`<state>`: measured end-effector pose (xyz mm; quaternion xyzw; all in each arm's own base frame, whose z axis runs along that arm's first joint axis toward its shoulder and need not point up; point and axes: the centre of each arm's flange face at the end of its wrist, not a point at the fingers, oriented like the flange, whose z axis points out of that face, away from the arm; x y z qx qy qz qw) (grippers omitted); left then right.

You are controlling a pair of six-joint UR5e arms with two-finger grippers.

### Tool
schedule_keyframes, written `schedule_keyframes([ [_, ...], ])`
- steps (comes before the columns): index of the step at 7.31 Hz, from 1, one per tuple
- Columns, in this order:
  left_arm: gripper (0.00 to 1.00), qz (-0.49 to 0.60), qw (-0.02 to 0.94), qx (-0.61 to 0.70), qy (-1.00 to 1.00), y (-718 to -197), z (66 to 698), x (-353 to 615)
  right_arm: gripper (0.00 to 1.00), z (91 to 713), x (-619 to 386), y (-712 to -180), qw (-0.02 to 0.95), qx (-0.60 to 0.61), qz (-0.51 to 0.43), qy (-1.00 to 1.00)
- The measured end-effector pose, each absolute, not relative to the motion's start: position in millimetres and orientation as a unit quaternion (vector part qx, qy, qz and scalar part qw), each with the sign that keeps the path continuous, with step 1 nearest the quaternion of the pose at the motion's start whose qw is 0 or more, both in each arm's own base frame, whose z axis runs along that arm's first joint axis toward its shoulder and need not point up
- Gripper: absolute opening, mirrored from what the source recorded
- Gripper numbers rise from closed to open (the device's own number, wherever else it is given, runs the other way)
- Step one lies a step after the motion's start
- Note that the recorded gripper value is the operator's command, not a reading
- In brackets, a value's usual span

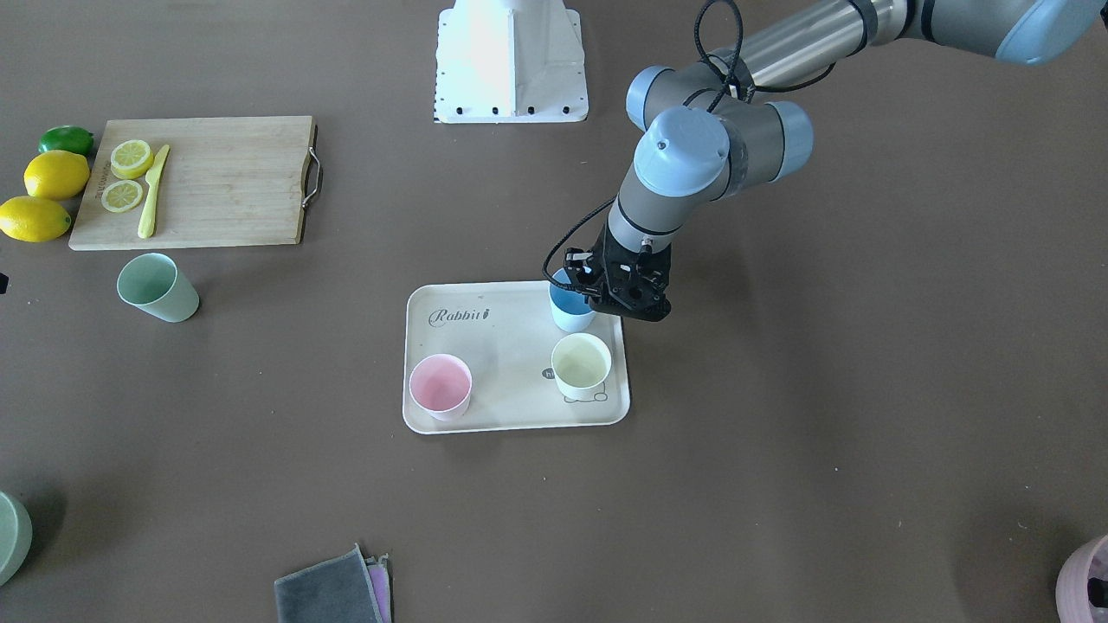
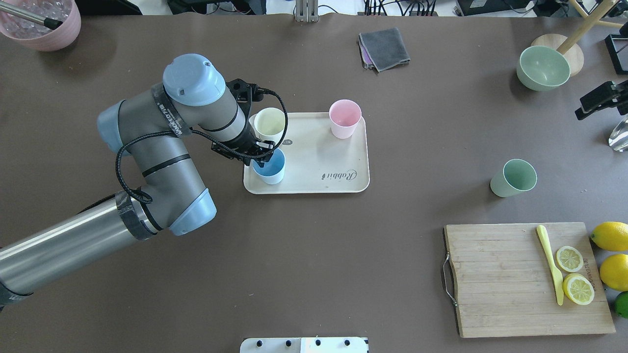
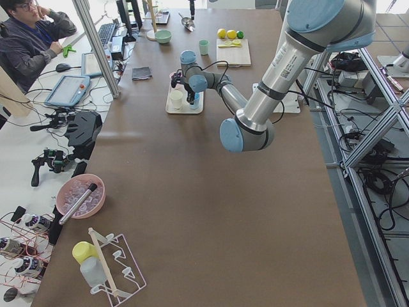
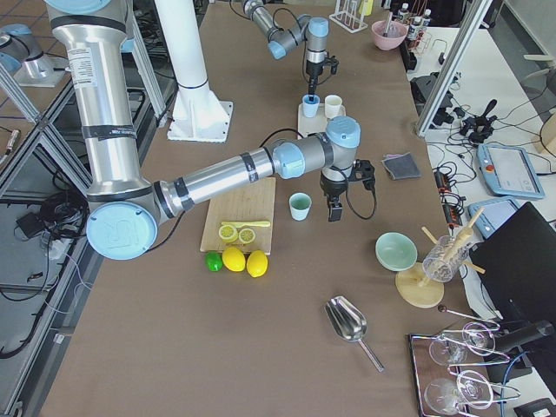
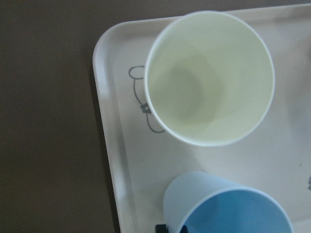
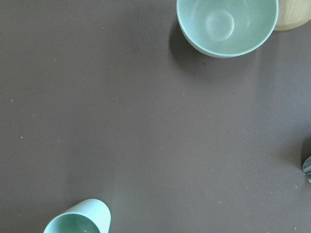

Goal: Place all cups on tray

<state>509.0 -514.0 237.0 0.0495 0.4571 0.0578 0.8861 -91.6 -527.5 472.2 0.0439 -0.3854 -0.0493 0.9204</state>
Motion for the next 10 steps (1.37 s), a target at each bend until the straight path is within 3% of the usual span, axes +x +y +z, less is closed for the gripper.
schedule_keyframes([
  [3,0.98,0.041,0.884,0.061,0.462,-585,253,375,1.0,474,-110,-507,0.918,0.024,-0.05,-0.392],
  [6,0.98,0.106,0.893,0.091,0.428,-610,325,228,1.0,489,-156,-476,0.922,0.03,-0.051,-0.383],
  [10,0.98,0.123,0.897,0.102,0.413,-611,350,196,0.99,519,-220,-454,0.929,0.042,-0.025,-0.366],
])
